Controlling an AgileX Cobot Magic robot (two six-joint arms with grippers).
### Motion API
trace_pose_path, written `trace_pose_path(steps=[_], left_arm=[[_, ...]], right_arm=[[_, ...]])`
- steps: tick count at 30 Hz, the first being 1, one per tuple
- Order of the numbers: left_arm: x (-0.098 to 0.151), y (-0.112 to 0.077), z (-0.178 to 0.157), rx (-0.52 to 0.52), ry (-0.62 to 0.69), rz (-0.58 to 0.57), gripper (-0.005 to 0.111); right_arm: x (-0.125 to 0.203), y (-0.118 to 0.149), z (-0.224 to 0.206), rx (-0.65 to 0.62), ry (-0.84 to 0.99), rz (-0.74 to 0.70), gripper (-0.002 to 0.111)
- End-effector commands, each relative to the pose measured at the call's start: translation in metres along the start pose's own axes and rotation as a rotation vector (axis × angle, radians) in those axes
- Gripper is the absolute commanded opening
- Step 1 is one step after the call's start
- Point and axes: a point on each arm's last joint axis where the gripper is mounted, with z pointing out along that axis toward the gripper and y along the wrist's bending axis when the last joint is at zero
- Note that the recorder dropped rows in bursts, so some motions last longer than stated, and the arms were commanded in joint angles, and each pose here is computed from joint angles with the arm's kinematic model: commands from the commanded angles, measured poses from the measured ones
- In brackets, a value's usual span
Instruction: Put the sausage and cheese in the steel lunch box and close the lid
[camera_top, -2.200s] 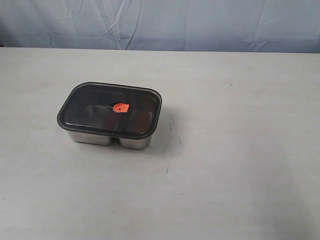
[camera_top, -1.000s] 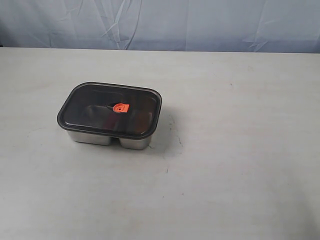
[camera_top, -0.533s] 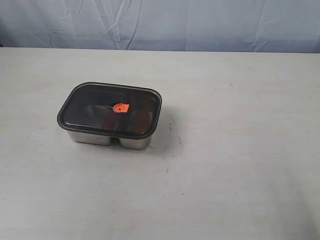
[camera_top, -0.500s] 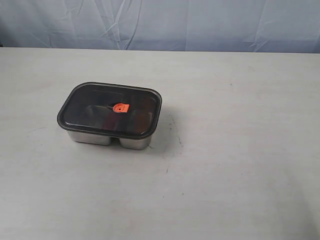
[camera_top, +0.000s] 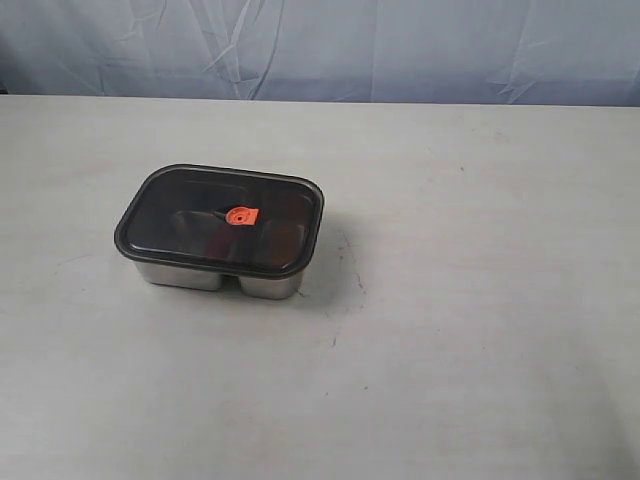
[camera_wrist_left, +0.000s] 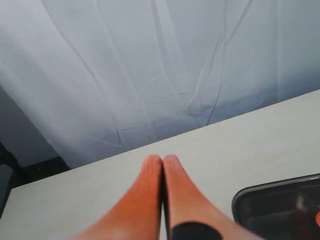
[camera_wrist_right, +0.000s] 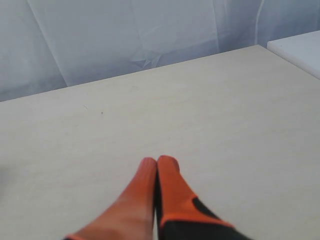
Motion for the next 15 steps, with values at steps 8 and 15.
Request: trace_pose_path(steps=[8, 15], left_arm=[[0.087, -0.021, -0.033, -0.2, 0.007, 0.04, 0.0], [0.141, -0.042, -0.052, -0.227, -0.016, -0.252, 0.0]], right_arm=[[0.001, 0.0, 0.0, 0.005, -0.01, -0.001, -0.001], [0.001, 0.0, 0.0, 0.005, -0.01, -0.001, -0.001]])
